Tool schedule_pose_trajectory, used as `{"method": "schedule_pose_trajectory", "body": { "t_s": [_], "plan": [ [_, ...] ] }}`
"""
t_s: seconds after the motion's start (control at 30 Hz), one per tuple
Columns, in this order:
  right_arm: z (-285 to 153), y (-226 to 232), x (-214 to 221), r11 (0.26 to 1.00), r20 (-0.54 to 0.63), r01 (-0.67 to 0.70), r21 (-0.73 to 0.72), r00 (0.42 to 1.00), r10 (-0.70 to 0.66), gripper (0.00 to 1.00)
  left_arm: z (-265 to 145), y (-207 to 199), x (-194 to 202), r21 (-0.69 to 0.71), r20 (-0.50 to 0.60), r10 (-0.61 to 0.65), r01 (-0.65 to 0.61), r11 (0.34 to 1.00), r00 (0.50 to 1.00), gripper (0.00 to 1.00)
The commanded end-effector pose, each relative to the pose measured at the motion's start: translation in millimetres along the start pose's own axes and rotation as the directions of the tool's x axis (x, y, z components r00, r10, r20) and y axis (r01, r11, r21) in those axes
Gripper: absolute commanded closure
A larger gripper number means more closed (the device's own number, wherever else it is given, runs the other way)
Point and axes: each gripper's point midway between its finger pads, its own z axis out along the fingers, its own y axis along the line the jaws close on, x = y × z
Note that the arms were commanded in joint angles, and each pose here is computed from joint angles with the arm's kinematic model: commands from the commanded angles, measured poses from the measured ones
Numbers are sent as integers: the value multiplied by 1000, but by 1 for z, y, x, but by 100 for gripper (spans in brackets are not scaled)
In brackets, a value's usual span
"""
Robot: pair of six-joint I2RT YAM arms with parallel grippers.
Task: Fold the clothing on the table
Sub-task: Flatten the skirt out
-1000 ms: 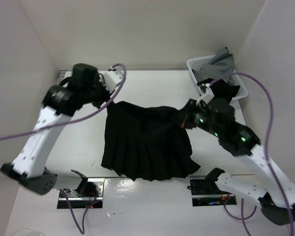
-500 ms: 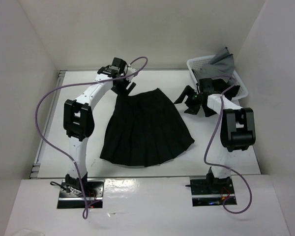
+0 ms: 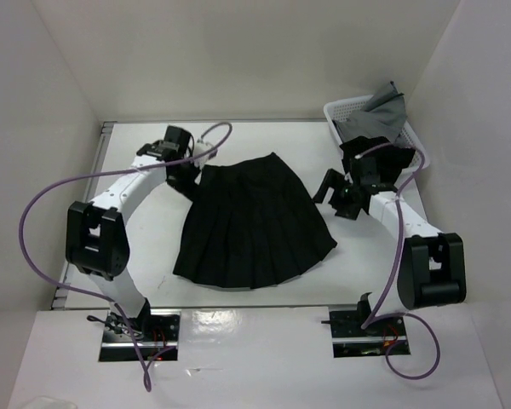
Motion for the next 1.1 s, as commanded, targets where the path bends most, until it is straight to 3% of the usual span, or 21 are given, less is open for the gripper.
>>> {"method": "schedule_pose_trajectory", "body": {
  "t_s": [0.0, 0.2, 0.33, 0.37, 0.43, 0.5, 0.6, 0.63, 0.67, 0.7, 0.8, 0.93, 1.07],
  "plan": [
    [8, -20, 37, 999, -90, 4, 48, 996, 0, 2, 31, -34, 54, 127, -124, -1, 16, 992, 992, 6],
    [12, -38, 71, 997, -153, 0, 80, 988, 12, 2, 51, -52, 88, 159, -185, -12, 42, 986, 983, 7],
    [1, -18, 74, 1000, -134, 12, 28, 991, -8, 2, 53, -64, 104, 222, -209, -3, 51, 974, 978, 33],
    [-2, -19, 74, 999, -127, 1, 42, 992, 4, 2, 52, -66, 103, 233, -205, -4, 53, 971, 979, 46],
    [-2, -24, 83, 997, -142, -41, 59, 989, 49, 4, 53, -68, 108, 236, -216, -4, 56, 970, 976, 60],
    [-1, -31, 94, 995, -162, -64, 79, 984, 76, 21, 53, -56, 107, 185, -213, -19, 59, 981, 977, 74],
    [-2, -32, 96, 994, -150, -85, 74, 984, 95, 67, 46, -40, 97, 142, -169, -46, 70, 987, 985, 72],
    [-1, -34, 101, 992, -158, -97, 83, 981, 109, 67, 43, -36, 95, 133, -159, -54, 76, 988, 986, 67],
    [-5, -32, 101, 993, -158, -97, 71, 982, 108, 62, 38, -33, 89, 129, -140, -42, 60, 990, 989, 46],
    [-9, -29, 99, 992, -145, -106, 62, 983, 114, 38, 25, -26, 85, 112, -112, -43, 56, 992, 993, 38],
    [-23, -29, 96, 989, -92, -125, 82, 987, 133, 18, -5, -24, 78, 107, -47, 49, -43, 993, 998, 20],
    [-28, -32, 96, 980, -30, -175, 95, 983, 179, 14, -20, -74, 134, 307, -179, 144, -84, 948, 973, 13],
    [-18, -42, 109, 971, -60, -202, 130, 976, 211, 14, -6, -84, 178, 302, -267, 194, -109, 947, 944, 12]
  ]
}}
